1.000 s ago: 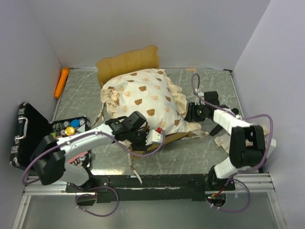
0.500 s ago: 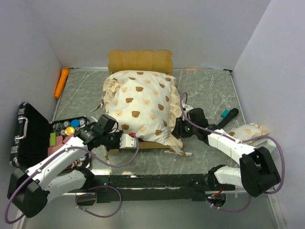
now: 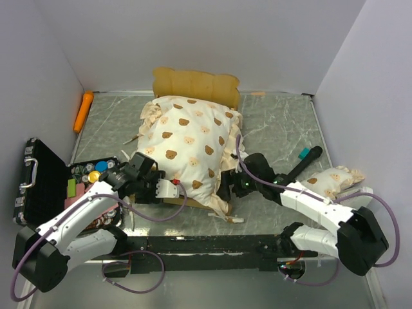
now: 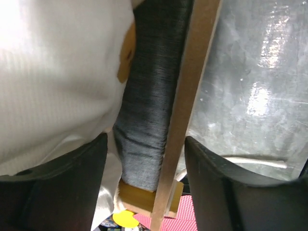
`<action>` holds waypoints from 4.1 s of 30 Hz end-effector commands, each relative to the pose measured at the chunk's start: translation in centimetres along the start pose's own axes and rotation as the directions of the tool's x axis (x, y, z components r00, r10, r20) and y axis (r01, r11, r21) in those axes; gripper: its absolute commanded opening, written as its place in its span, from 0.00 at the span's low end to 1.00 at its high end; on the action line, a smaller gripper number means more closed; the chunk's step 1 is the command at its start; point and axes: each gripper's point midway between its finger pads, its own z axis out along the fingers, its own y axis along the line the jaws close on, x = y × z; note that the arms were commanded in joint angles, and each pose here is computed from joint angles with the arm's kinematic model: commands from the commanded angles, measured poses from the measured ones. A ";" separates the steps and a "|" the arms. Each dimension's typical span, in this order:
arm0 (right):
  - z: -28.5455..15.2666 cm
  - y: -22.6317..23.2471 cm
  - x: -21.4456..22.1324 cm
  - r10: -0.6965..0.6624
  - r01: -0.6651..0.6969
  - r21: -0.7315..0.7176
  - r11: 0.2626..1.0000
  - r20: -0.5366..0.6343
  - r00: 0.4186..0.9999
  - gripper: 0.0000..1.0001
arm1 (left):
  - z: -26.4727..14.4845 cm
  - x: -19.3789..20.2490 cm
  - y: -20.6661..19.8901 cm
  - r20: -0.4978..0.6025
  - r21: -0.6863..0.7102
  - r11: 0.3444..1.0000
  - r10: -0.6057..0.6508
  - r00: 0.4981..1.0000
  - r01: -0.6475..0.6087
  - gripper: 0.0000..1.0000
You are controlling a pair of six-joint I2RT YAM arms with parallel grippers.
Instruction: Set up the pet bed
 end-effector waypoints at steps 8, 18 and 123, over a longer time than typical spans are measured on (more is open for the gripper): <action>-9.5 -2.2 -15.5 -0.330 0.319 0.082 0.944 0.223 0.917 0.99 | -5.0 -3.9 0.2 0.162 0.021 1.000 0.013 0.987 -0.017 0.77; -11.0 -9.2 -35.9 -0.446 0.399 0.213 0.892 0.562 0.697 0.99 | -11.8 -10.3 14.3 0.449 -0.330 0.858 -0.224 0.865 0.394 0.85; -12.9 -11.5 -19.4 -0.393 0.173 0.537 0.826 0.328 0.859 0.99 | 0.2 -5.2 13.8 0.514 0.097 0.764 -0.587 0.625 0.638 0.35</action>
